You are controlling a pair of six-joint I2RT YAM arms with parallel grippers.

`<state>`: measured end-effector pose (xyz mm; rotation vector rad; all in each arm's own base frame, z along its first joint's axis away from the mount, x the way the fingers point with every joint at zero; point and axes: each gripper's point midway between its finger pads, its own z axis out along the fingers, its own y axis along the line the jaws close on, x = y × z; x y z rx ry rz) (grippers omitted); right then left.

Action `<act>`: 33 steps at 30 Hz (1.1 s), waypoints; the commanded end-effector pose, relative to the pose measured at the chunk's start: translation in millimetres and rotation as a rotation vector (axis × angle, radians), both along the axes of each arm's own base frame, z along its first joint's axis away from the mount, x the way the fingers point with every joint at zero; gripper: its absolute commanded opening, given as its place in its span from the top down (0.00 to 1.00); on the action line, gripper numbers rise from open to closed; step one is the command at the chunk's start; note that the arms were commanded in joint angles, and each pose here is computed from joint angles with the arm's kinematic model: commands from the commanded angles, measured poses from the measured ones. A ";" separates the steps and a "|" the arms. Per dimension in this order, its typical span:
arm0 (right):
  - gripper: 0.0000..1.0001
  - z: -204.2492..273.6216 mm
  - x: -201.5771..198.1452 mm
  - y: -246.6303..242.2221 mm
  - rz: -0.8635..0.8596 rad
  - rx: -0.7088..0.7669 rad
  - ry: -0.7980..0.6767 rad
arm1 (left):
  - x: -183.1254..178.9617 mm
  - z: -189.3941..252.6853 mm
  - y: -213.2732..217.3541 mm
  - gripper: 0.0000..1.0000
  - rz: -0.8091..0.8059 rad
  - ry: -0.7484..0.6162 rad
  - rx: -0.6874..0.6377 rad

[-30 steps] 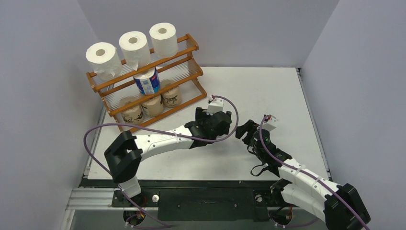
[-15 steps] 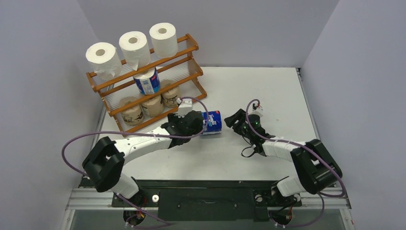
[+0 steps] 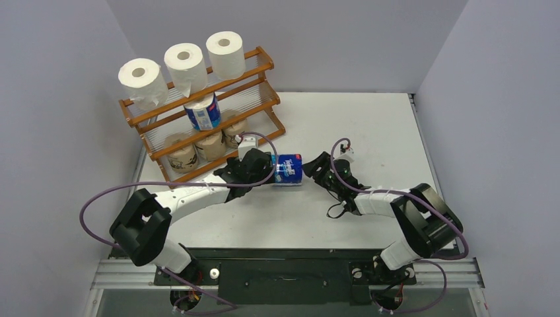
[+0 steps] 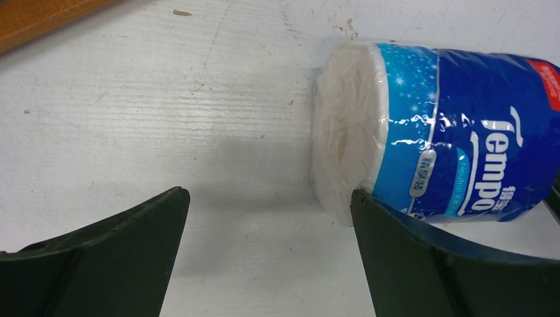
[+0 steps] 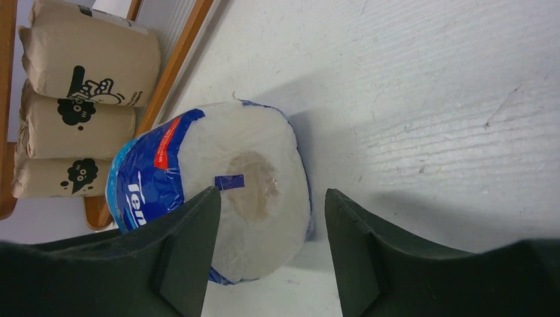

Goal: Place and organize the paper towels onto the shelf
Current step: Adjust the paper towel at the center of the board.

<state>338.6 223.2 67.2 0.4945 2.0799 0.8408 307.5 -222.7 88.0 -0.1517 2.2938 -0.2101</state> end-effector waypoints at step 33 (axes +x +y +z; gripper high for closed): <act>0.28 55.8 10.4 44.7 0.195 0.238 -0.145 | -55.1 25.3 45.3 0.07 0.046 -0.076 -0.243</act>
